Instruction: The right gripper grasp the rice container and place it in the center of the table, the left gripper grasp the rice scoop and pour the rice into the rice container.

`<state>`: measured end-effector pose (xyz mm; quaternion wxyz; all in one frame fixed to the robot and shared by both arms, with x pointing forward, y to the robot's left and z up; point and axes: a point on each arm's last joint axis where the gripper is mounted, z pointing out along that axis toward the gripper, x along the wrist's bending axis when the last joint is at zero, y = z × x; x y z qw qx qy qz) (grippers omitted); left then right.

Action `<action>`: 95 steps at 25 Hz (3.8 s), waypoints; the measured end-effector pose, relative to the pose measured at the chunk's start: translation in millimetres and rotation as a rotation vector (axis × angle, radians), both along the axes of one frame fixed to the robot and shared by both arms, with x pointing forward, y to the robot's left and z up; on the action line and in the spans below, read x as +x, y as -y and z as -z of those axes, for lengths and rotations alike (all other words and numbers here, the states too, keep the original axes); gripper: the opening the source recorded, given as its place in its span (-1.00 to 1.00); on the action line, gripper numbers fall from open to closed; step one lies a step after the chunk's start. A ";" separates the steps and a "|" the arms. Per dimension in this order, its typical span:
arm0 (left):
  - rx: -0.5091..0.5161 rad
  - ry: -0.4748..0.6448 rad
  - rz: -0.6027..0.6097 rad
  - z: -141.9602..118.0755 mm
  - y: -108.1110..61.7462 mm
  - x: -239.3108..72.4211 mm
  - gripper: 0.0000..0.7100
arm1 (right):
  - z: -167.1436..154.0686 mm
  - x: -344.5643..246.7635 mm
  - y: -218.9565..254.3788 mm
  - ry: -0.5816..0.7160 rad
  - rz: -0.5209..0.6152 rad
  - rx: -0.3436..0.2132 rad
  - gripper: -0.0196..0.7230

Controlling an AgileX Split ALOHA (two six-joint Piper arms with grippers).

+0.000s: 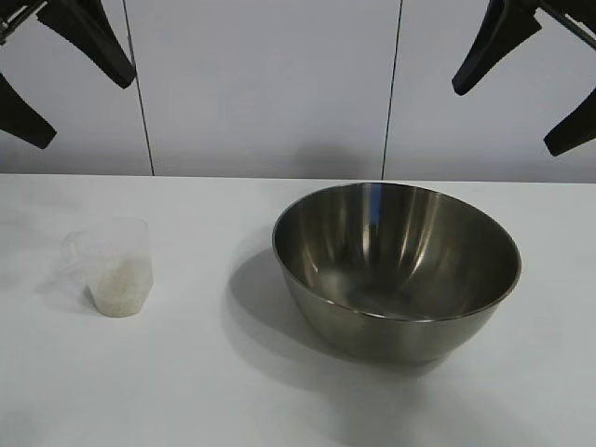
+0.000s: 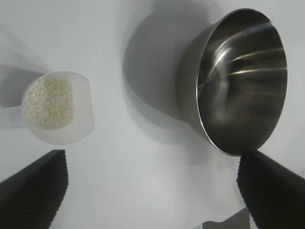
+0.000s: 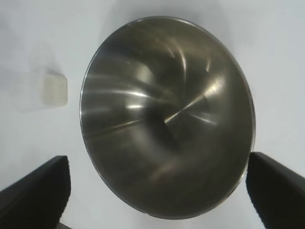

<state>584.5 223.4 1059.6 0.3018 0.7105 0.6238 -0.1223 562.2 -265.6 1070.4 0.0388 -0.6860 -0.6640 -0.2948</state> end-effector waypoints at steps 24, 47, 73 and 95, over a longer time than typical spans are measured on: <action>0.000 0.001 -0.001 0.0 0.0 0.1 0.96 | 27.6 9.6 11.8 -0.017 -0.107 -0.289 0.92; 0.003 0.022 -0.017 -0.3 -0.5 2.4 0.96 | 127.9 49.9 -26.6 -0.118 -0.163 -0.357 0.80; 0.002 0.020 -0.016 -0.3 -0.5 2.3 0.96 | 154.3 50.7 -27.7 -0.213 -0.151 -0.343 -0.88; 0.002 0.021 -0.015 -0.3 -0.4 2.3 0.96 | 130.1 49.7 -27.7 -0.183 -0.112 -0.139 -0.92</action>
